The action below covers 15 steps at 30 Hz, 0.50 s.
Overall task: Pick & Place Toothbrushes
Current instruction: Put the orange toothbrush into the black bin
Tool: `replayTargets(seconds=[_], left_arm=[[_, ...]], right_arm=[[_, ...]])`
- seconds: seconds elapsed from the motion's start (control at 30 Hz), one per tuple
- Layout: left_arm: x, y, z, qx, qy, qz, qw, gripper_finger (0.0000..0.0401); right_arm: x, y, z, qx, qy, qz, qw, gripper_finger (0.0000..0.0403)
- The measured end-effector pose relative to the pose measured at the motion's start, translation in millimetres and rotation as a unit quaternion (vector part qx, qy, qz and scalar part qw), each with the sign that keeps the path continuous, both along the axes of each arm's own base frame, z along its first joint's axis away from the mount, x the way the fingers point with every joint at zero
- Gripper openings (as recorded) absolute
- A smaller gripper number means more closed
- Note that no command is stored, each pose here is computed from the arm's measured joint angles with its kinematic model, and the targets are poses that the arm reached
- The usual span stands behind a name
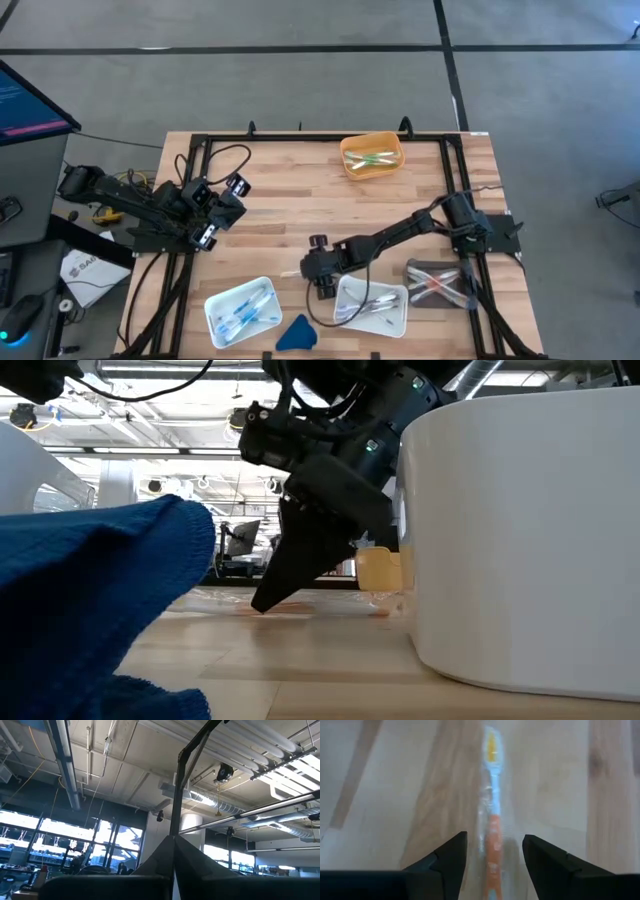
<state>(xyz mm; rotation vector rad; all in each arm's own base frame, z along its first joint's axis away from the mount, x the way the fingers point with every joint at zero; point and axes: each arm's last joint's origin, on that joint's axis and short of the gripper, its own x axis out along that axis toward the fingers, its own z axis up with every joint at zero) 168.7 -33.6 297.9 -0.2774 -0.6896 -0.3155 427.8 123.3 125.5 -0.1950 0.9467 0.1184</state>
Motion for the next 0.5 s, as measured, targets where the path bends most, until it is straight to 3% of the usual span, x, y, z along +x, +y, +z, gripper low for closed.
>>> replayTargets(seconds=[0.17, 0.5], left_arm=[[0.0, 0.0, 0.0, 0.000, 0.000, 0.000, 1.000, 0.0004], [0.0, 0.1, 0.0, 0.000, 0.000, 0.000, 1.000, 0.0004]], right_arm=[[0.8, -9.3, -1.3, 0.034, 0.014, -0.042, 0.998, 0.0171], [-1.3, -10.2, -2.8, 0.032, 0.028, -0.042, 0.998, 0.0107]])
